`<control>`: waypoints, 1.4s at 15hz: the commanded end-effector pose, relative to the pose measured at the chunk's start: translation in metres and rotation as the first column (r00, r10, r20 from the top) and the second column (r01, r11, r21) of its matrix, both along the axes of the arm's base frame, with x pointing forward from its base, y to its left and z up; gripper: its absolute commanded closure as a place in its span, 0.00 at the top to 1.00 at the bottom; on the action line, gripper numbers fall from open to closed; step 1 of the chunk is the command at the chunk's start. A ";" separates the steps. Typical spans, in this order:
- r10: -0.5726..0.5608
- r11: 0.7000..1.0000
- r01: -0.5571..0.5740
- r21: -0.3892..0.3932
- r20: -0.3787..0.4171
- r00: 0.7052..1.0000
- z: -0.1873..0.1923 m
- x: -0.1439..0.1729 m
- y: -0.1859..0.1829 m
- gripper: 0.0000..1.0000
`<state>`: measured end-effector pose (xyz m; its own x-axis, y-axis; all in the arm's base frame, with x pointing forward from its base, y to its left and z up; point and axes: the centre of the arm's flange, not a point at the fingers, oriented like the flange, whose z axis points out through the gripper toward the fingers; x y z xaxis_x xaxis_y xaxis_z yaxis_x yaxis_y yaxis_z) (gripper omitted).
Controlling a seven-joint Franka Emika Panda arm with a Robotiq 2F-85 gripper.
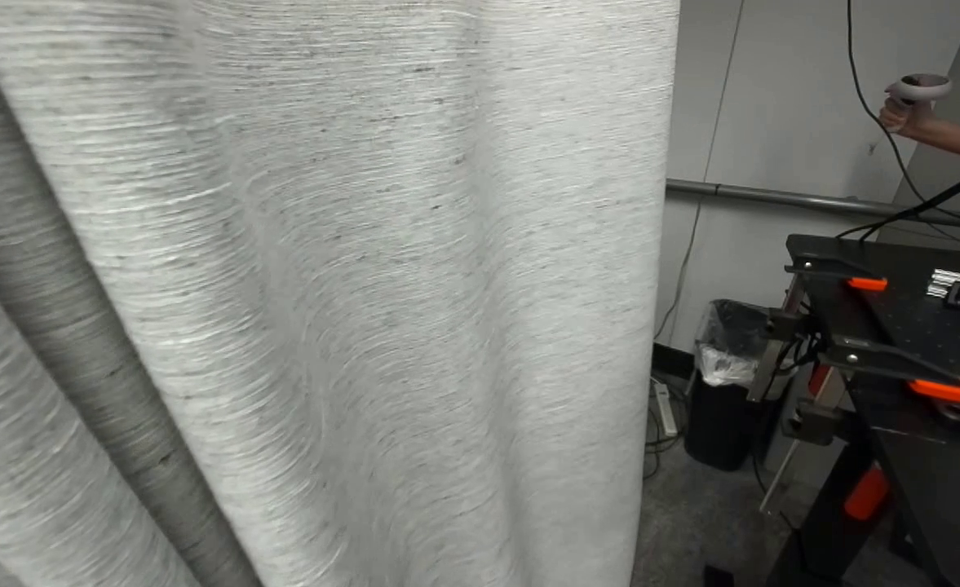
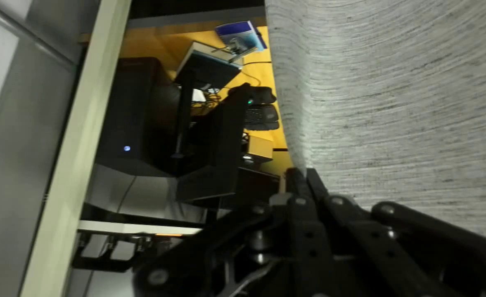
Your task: Draw the curtain
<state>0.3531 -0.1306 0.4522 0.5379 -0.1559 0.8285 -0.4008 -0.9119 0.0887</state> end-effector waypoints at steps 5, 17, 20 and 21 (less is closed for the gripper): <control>-0.191 0.979 0.185 -0.086 -0.079 0.978 0.003 0.106 -0.095 0.01; -0.607 0.785 0.571 -0.238 -0.119 0.785 0.002 0.009 -0.221 0.01; -0.642 0.759 0.605 -0.242 -0.121 0.757 0.001 -0.009 -0.233 0.01; -0.651 0.752 0.615 -0.239 -0.121 0.749 0.001 -0.014 -0.237 0.01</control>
<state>0.3603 -0.3584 0.4649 0.5100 -0.3474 0.7869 -0.8249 -0.4569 0.3329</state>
